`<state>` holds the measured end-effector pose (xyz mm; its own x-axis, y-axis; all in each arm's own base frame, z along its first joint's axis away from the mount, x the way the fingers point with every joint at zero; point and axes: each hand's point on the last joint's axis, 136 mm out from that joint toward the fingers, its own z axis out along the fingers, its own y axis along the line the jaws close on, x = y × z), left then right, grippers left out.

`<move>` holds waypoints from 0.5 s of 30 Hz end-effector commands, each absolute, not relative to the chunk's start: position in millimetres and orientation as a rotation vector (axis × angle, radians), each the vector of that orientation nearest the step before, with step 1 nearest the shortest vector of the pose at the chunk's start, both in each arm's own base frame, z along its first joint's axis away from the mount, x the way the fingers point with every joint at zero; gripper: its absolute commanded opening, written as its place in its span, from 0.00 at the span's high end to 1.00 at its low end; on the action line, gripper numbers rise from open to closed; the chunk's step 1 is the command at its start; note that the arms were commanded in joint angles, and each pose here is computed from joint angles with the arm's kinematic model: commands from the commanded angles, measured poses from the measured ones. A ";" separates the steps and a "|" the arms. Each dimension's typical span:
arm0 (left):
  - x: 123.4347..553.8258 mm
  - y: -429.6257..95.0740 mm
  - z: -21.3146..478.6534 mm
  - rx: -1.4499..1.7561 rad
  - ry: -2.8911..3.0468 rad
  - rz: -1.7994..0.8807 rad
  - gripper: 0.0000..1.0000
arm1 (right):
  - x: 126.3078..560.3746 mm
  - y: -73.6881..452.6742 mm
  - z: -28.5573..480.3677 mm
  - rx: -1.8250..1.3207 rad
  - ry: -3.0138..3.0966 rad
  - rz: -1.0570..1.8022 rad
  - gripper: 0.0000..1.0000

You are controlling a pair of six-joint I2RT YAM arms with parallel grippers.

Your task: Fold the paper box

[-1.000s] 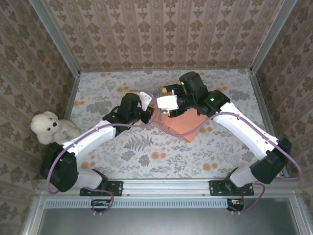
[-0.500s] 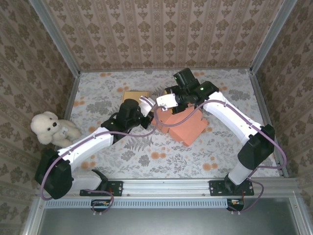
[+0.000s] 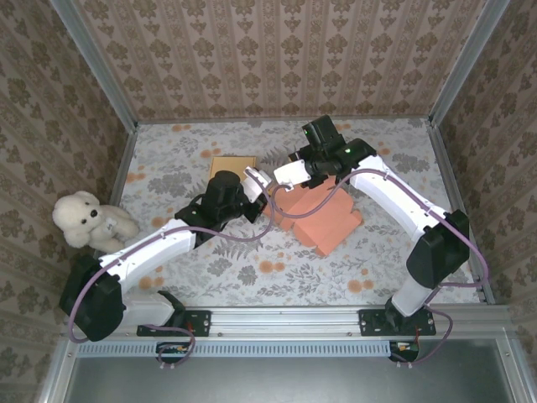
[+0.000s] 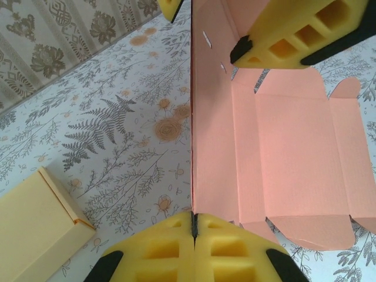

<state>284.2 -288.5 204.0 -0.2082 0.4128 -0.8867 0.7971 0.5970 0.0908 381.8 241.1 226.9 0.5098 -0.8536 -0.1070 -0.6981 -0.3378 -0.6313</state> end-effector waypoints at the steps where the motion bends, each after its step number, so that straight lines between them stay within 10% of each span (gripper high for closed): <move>1: 280.5 -293.0 216.4 1.004 1.766 -0.496 1.00 | 383.9 236.5 209.2 -2.204 1.231 -0.346 0.60; 9: 278.3 -293.5 218.8 1.004 1.754 -0.507 1.00 | 386.4 232.9 201.5 -2.221 1.241 -0.362 0.72; 15: 278.9 -293.0 221.1 0.991 1.749 -0.509 1.00 | 386.7 227.9 201.0 -2.231 1.255 -0.385 1.00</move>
<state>283.8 -290.0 205.9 -0.1985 0.4092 -0.8906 0.8013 0.5910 0.0930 385.6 233.7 211.5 0.5276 -0.8486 -0.0395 -0.6853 -0.3976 -0.6102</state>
